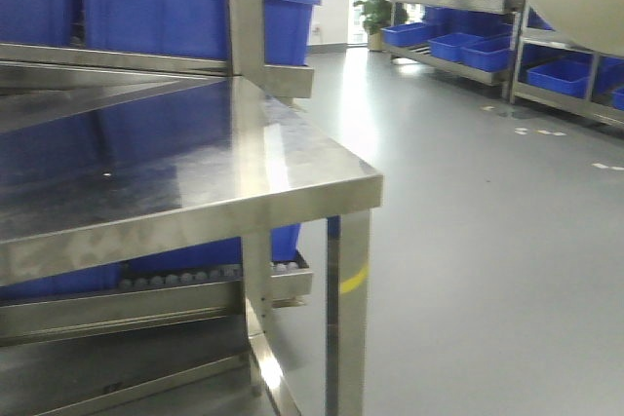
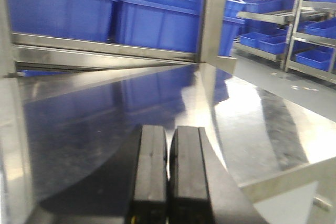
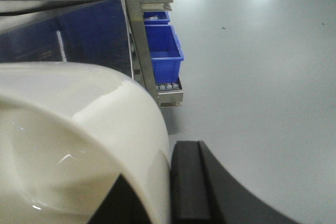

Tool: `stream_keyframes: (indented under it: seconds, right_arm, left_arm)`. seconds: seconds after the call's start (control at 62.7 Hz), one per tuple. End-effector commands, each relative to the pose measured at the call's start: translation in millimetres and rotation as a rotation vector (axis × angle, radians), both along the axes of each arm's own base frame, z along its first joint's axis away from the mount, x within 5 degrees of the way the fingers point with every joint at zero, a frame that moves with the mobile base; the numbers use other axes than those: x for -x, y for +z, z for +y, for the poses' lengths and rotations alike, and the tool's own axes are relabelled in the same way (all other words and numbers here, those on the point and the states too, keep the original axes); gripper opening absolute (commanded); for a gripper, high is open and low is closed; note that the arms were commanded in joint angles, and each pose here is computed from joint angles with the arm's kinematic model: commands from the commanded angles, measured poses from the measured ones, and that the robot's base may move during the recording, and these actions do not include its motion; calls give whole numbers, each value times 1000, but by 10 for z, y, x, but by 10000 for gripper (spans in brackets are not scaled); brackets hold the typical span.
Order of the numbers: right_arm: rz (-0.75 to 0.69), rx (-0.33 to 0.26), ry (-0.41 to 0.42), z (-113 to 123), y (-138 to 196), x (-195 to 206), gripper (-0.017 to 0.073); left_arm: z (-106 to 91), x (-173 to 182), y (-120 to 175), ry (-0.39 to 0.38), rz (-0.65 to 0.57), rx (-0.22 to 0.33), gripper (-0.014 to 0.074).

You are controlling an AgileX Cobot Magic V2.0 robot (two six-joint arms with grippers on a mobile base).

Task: Move white bin to right shelf second layer
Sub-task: 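Turn the base away from the table carrying the bin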

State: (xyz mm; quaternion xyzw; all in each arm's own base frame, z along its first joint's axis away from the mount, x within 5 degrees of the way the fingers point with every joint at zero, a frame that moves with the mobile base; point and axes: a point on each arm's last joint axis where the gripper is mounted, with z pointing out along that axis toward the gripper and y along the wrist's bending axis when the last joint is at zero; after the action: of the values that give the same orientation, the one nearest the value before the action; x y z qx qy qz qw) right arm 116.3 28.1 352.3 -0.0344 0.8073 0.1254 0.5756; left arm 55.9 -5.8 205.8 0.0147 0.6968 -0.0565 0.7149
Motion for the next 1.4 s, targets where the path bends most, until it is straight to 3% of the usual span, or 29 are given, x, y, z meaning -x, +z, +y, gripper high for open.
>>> stream_keyframes:
  seconds: [0.0,1.388]
  right_arm:
    - [-121,-30,-17,-13,183,-8,55]
    - [-120,-30,-16,-13,182,-8,55]
  left_arm:
    - [2,-10,-45,0,-50,25,85]
    - [2,-10,-45,0,-50,25,85]
